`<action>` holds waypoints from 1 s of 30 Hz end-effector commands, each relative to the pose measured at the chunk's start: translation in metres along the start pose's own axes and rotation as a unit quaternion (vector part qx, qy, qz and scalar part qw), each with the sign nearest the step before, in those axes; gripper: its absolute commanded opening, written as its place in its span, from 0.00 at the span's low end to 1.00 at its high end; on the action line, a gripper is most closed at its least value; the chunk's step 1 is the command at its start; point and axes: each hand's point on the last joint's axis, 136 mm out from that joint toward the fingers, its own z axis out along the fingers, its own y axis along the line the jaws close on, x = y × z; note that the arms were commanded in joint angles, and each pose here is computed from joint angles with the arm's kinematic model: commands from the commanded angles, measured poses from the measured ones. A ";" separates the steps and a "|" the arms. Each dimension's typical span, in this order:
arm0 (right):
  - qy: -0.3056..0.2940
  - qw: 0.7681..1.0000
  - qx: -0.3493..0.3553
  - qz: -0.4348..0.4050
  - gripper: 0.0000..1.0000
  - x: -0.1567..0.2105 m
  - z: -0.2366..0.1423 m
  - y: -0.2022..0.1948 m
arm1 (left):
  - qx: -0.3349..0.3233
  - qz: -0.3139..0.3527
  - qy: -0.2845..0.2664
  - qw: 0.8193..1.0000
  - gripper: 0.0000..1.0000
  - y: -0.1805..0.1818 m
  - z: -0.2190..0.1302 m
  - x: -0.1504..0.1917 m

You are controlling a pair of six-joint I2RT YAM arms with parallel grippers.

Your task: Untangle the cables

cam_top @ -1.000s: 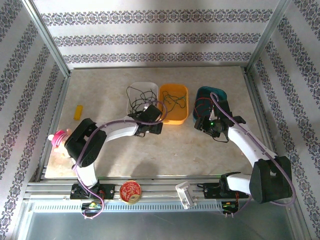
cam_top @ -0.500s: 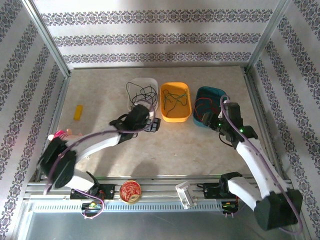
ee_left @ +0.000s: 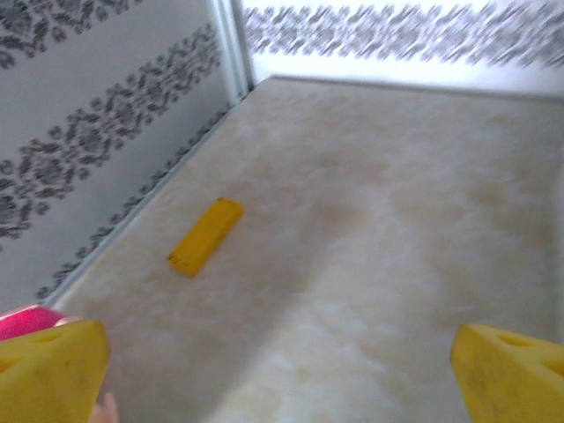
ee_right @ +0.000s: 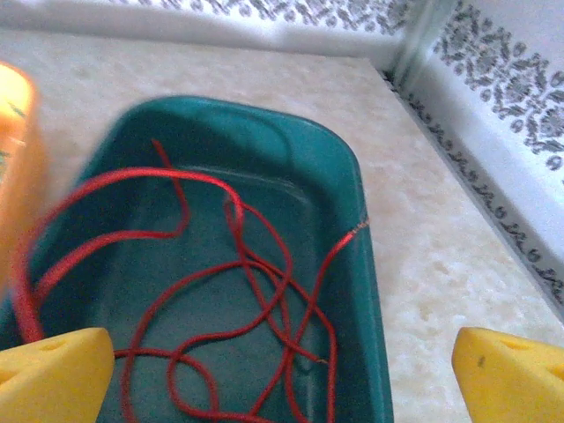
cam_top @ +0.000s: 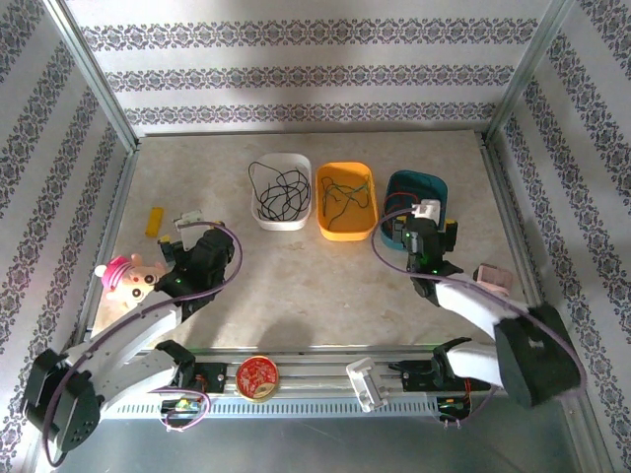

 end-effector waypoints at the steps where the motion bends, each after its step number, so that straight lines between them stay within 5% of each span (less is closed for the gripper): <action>1: -0.060 0.996 0.065 0.012 0.98 -0.021 0.012 -0.020 | -0.052 0.023 0.011 0.998 0.99 0.012 0.017 0.004; 6: -0.111 0.993 -0.002 0.034 0.98 -0.022 0.031 -0.017 | -0.026 0.058 0.003 0.998 0.99 -0.013 0.046 -0.007; 11: -0.092 0.989 -0.097 0.068 0.98 -0.010 0.046 -0.010 | -0.002 0.090 -0.005 0.996 0.99 -0.033 0.072 -0.001; 15: -0.070 0.990 -0.104 0.061 0.98 -0.003 0.048 -0.008 | -0.036 0.088 0.013 0.995 0.99 -0.026 0.087 0.028; 24: -0.069 0.990 -0.105 0.062 0.98 -0.004 0.048 -0.007 | 0.071 0.098 -0.007 0.993 0.99 -0.057 0.104 0.023; 28: -0.069 0.990 -0.105 0.062 0.98 -0.004 0.048 -0.007 | 0.073 0.050 -0.101 0.991 0.99 -0.037 0.099 0.017; 30: -0.069 0.990 -0.105 0.062 0.98 -0.003 0.048 -0.007 | 0.098 0.037 -0.061 0.993 0.99 -0.037 0.101 0.027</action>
